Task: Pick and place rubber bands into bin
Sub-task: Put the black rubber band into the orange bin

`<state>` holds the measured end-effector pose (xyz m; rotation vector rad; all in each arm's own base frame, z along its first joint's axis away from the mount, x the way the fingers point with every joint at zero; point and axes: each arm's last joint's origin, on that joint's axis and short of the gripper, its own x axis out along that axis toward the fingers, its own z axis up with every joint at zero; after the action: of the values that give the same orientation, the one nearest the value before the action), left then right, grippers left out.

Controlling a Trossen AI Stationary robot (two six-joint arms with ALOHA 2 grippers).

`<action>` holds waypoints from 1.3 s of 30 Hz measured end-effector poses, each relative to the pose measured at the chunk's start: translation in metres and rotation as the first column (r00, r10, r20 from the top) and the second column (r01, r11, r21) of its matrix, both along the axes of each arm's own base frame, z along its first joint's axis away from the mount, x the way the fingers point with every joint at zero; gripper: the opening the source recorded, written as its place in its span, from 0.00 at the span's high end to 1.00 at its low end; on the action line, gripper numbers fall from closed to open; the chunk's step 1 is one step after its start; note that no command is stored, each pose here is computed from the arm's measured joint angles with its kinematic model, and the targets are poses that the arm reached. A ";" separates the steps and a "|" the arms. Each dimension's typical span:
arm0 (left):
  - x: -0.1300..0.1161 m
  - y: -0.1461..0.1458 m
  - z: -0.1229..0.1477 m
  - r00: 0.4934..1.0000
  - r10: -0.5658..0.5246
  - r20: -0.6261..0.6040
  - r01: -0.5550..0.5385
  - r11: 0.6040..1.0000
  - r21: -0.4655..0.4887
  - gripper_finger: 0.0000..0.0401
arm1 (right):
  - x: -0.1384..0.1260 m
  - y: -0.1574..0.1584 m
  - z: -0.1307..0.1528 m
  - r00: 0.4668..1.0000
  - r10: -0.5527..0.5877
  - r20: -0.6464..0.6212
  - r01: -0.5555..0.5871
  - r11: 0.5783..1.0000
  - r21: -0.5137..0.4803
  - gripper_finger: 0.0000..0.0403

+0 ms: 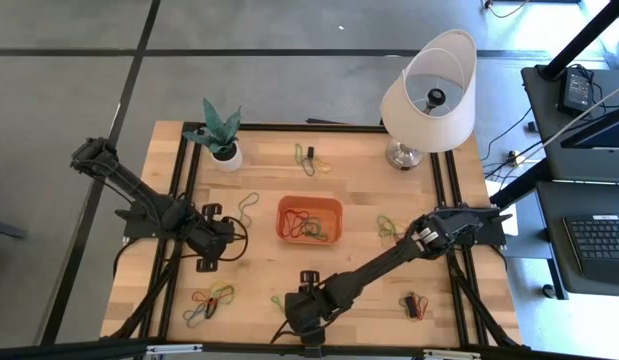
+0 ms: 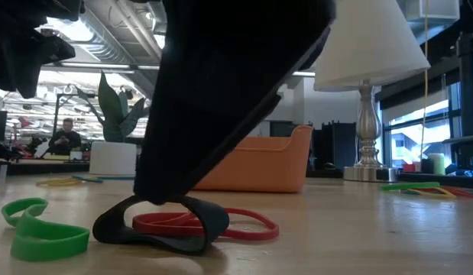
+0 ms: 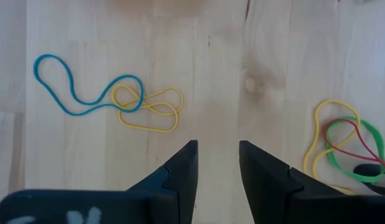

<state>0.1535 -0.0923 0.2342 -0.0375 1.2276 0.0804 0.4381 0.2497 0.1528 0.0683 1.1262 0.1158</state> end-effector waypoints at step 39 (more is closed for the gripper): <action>0.001 0.001 0.000 0.999 0.028 0.032 -0.029 0.999 0.041 0.72 | 0.001 0.002 0.021 0.996 -0.082 -0.019 0.083 0.995 0.061 0.93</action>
<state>0.1544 -0.0909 0.2346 -0.0198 1.1933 0.1302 0.4389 0.2519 0.1740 0.1709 1.1344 0.0764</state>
